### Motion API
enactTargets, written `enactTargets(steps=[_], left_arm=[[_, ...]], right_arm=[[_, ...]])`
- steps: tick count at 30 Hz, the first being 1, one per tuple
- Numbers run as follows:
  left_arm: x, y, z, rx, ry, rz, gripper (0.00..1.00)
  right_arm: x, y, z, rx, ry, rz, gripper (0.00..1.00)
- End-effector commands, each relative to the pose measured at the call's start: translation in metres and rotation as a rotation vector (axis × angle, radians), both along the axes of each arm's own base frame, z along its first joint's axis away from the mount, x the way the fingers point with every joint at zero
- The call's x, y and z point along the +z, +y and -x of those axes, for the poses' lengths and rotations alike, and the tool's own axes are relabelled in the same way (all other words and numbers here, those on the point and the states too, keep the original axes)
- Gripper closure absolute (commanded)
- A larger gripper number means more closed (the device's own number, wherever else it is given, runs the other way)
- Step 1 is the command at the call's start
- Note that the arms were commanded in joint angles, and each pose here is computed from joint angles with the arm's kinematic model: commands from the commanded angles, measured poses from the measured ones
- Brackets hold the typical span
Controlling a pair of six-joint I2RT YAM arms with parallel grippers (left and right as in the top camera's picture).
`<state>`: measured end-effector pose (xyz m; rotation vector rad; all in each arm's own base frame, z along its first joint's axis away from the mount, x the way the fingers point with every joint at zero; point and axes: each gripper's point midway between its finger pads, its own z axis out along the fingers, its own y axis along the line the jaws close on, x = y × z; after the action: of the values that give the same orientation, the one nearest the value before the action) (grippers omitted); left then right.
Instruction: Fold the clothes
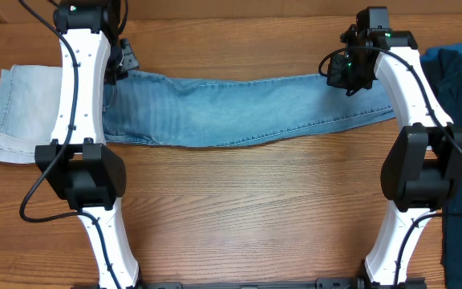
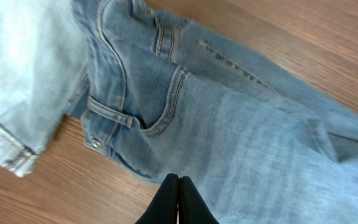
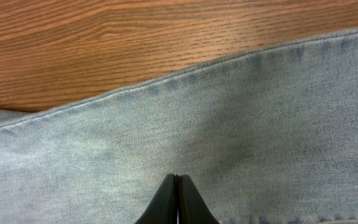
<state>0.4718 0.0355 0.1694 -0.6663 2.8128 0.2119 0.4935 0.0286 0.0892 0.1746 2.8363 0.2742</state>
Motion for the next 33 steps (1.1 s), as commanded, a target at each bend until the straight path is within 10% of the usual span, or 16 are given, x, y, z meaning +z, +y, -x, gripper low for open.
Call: enactTargets(steps=[1,33], left_arm=[[-0.039,-0.002,0.009,0.021,0.08,0.035,0.94],[-0.157,0.0,-0.076,-0.185,-0.229,0.048,0.92]], right_arm=[[0.002,-0.003,0.0,-0.003,-0.003,0.004,0.96],[-0.007,-0.006,0.008,0.047,0.021,0.034,0.87]])
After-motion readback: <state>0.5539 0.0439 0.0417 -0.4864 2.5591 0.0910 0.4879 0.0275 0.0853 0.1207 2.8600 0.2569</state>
